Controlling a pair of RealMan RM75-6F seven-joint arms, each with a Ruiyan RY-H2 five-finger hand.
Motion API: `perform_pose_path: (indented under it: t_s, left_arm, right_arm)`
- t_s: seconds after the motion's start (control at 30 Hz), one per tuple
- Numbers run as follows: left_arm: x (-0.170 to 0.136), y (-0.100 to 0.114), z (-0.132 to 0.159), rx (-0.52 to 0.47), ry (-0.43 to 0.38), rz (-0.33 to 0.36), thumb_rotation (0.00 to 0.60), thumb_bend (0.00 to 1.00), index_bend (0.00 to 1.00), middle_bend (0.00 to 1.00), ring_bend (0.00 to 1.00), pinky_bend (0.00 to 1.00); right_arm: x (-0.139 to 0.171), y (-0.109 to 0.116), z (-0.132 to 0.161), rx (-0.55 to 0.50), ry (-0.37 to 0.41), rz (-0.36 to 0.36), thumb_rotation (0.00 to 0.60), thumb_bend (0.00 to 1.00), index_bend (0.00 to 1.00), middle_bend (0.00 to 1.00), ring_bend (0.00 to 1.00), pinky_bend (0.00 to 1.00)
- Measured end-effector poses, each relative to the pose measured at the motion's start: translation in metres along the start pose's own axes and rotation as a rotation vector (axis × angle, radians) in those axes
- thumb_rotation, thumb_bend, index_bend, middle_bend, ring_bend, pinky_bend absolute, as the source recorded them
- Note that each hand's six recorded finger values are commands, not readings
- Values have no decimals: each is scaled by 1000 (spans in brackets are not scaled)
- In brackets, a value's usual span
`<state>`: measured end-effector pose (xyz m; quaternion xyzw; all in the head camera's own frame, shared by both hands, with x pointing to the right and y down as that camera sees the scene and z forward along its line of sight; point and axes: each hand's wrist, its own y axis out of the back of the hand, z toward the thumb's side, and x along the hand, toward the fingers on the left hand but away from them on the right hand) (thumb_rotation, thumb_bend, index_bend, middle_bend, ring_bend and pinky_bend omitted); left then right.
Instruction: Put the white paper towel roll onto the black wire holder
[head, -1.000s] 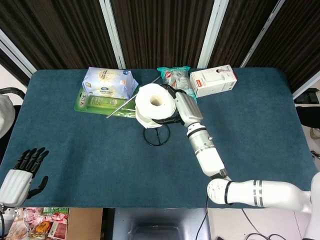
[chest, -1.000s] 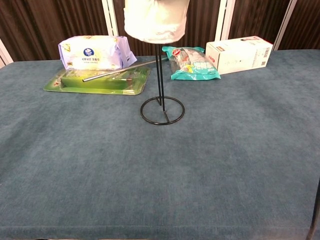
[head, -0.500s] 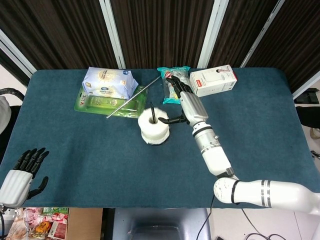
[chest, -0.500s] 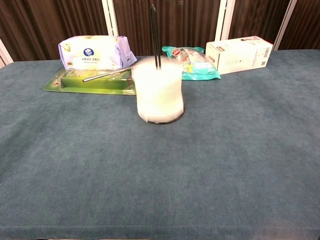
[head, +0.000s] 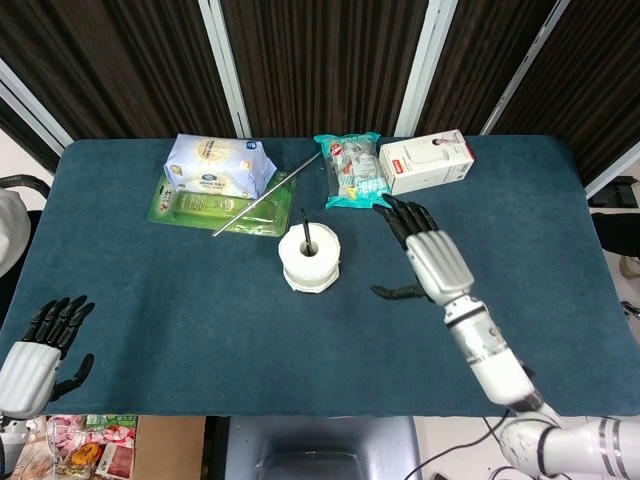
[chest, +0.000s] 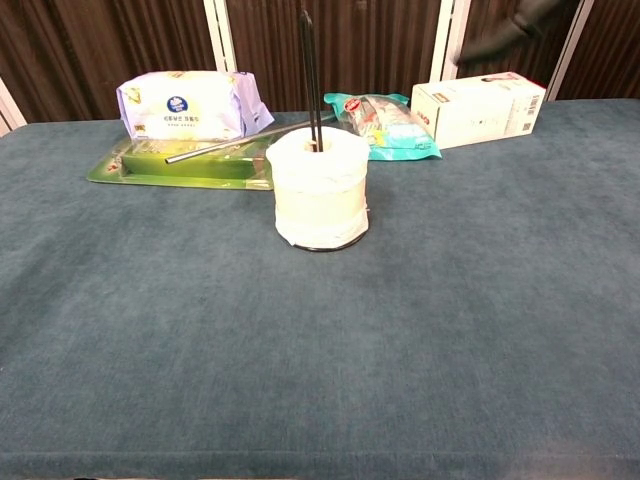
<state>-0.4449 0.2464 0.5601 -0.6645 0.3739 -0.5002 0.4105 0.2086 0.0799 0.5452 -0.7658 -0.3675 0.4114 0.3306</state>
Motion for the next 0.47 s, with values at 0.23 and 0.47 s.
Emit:
perform_pose_path:
  t_s: [0.23,0.47]
  left_arm:
    - [0,1,1,5,-5,11,600,460,0,31,5,81]
    - [1,-2,6,21,-15,7,600,459,0,30,5,79]
  right_arm:
    - [141,-41,-89,232,-168,8,600,195,0,0,0,0]
    - [193,-53,-122,334,-256,-11,600,196,0,0,0,0]
